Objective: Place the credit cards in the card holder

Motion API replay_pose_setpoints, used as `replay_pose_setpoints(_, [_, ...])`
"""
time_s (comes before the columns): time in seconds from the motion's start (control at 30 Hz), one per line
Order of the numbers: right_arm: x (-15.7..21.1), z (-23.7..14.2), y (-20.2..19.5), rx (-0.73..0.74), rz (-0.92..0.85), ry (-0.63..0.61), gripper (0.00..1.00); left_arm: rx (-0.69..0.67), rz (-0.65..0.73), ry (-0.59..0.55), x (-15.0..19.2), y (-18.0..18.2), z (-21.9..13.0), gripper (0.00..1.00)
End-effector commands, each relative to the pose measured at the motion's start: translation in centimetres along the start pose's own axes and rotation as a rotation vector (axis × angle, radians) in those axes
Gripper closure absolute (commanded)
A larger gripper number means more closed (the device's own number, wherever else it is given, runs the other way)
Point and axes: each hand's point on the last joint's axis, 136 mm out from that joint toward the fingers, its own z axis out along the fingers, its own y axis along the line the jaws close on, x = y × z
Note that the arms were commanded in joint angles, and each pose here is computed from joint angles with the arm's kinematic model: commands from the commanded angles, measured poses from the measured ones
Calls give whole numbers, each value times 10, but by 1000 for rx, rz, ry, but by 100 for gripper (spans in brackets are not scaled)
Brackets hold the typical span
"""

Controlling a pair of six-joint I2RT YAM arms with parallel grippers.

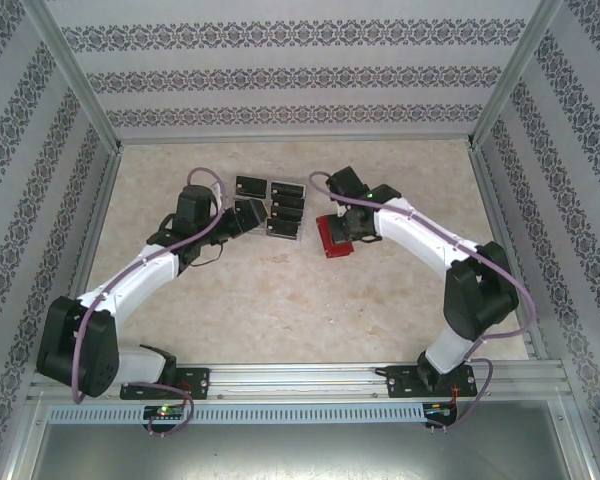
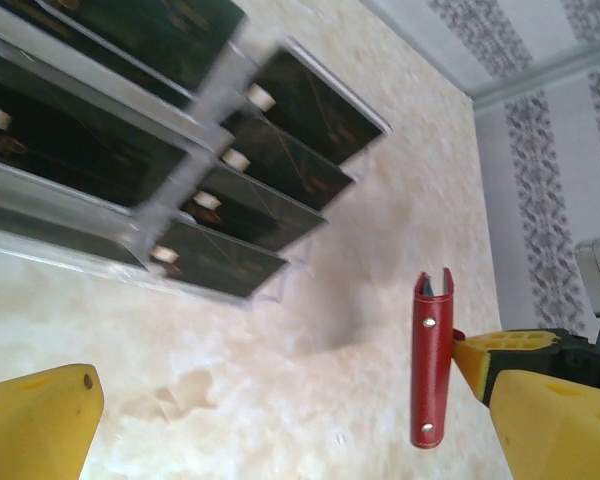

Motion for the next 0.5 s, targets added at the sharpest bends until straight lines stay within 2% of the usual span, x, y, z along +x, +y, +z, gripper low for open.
replay_pose_setpoints(0.0, [15, -13, 29, -74, 21, -20, 100, 77, 2, 5, 20, -21, 2, 0])
replay_pose_setpoints(0.2, [37, -19, 67, -151, 13, -33, 100, 151, -14, -25, 51, -35, 13, 5])
replay_pose_setpoints(0.47, [43, -22, 83, -178, 11, -39, 100, 162, -2, -5, 71, -45, 29, 10])
